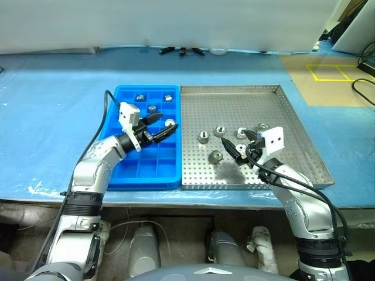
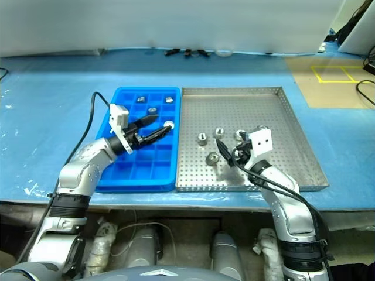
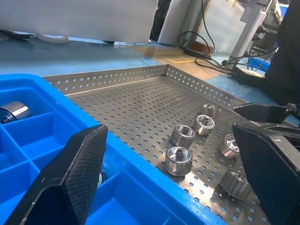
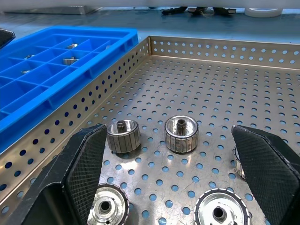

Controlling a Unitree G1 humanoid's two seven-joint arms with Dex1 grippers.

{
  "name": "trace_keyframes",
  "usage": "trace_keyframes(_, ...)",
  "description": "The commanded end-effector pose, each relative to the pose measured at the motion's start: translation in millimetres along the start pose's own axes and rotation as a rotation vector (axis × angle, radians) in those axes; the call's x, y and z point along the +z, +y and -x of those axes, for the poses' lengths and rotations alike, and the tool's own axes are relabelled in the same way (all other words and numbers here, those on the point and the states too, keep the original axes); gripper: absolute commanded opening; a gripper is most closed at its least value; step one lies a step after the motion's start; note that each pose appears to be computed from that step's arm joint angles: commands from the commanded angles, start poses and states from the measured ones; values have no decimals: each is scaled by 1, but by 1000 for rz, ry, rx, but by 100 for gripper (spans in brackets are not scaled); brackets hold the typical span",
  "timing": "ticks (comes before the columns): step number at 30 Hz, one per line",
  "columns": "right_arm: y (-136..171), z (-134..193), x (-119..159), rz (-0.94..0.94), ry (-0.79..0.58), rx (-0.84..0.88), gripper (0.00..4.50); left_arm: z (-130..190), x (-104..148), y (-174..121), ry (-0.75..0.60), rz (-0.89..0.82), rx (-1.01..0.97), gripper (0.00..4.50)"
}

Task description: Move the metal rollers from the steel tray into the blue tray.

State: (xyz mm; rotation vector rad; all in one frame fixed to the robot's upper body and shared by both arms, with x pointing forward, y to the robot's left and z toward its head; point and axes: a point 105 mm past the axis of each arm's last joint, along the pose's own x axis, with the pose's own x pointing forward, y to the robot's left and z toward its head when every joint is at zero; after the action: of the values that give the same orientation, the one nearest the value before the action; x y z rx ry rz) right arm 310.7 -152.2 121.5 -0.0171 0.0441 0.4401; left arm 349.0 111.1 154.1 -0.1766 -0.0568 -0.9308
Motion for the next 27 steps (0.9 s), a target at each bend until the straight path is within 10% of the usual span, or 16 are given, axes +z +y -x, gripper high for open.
trace_keyframes(1, -4, -1, 21, 24, -63, -8, 448, -1, 17, 4, -38, -60, -12, 450)
trace_keyframes(16, -42, -1, -4, 41, -9, -97, 448, -4, 16, 3, -40, -89, -25, 450)
trace_keyframes(27, -38, 19, 17, 47, -67, -132, 448, -102, 35, -32, 37, -224, -337, 450)
